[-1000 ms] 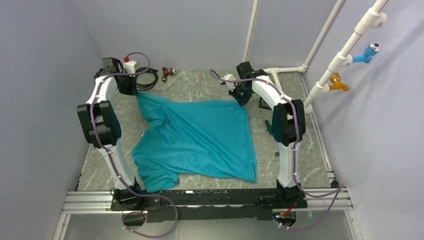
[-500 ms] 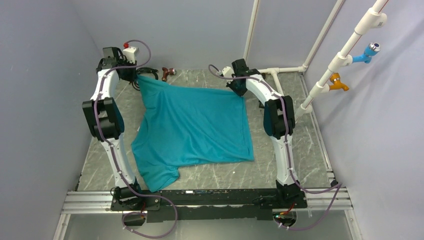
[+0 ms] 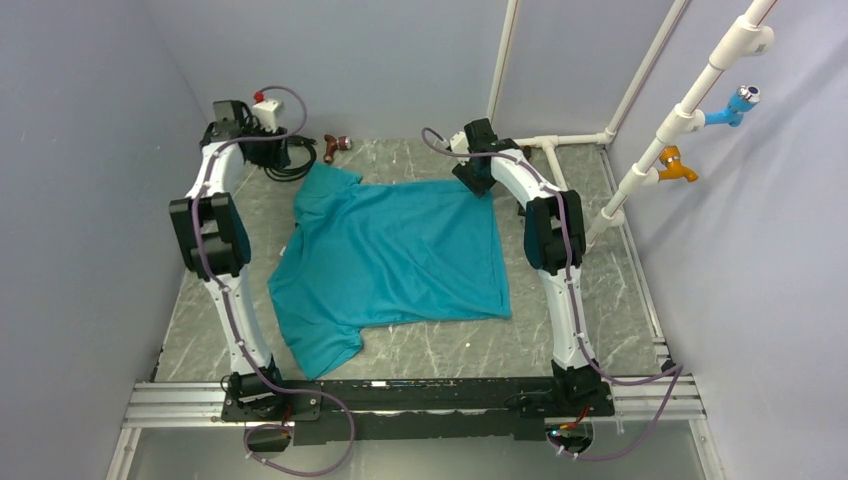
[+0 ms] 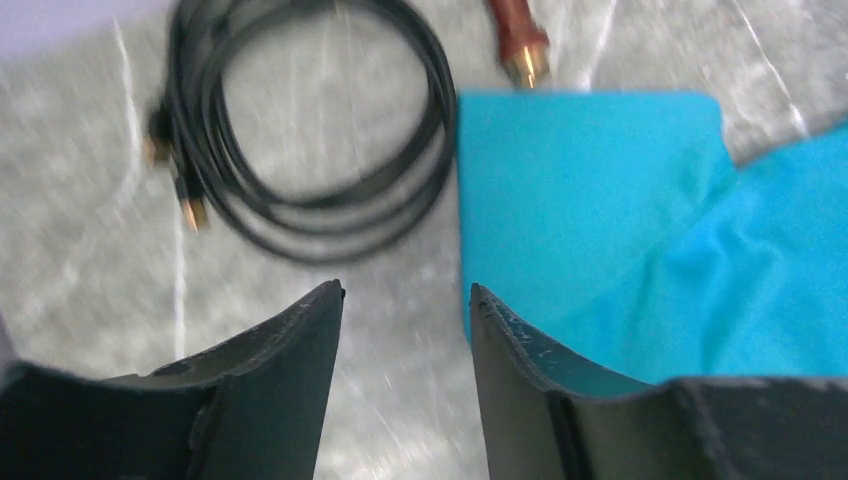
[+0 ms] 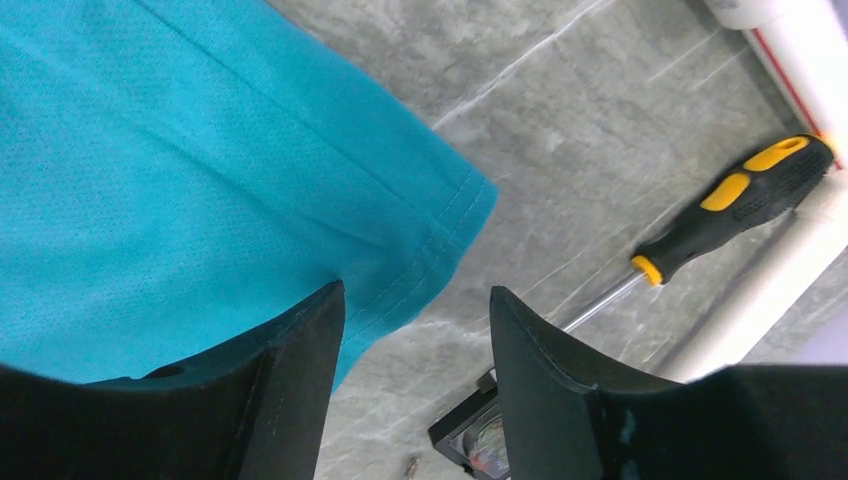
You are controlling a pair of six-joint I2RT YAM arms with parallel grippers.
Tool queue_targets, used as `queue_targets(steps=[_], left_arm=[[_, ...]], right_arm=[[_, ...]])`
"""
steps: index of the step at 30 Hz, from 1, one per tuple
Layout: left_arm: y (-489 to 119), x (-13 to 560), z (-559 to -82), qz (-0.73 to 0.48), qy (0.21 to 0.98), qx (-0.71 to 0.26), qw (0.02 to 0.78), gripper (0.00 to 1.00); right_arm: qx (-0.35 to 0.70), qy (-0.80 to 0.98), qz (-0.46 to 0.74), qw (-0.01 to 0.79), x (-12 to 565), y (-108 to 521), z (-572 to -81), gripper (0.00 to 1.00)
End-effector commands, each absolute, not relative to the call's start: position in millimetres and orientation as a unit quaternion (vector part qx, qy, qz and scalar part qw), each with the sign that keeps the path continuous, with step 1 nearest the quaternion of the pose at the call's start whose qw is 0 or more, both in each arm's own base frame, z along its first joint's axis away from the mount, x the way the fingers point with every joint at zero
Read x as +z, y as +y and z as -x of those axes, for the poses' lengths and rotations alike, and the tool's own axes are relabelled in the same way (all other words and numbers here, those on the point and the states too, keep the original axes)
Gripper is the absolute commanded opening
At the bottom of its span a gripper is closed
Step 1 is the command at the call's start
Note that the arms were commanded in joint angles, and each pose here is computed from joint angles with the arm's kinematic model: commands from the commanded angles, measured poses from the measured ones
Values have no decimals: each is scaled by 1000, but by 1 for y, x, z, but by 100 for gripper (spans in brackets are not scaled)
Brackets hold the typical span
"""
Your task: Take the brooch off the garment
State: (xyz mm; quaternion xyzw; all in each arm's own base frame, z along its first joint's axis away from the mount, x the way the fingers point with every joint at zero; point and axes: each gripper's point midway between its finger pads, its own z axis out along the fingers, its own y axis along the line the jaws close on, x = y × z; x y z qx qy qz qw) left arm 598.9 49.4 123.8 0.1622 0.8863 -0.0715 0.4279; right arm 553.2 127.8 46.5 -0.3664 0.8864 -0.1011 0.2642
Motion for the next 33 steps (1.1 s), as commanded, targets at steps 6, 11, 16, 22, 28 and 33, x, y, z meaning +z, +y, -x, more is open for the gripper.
queue_targets(steps=[6,11,16,22,28,33], left_arm=[[74,117,-470,-58,927,-173,328,41],[72,87,-464,-25,936,-179,301,34],[55,71,-478,-12,935,-208,286,32],[32,53,-483,-32,941,-204,267,34],[20,39,-487,-45,950,-184,250,41],[24,25,-484,-55,965,-121,227,41]], right_arm=[[-3,877,399,266,95,178,-505,60],[44,876,411,248,94,201,-480,59],[72,881,412,221,89,206,-463,59],[65,882,417,211,84,196,-452,59],[77,886,419,183,73,192,-432,57],[78,887,426,163,62,186,-418,56]])
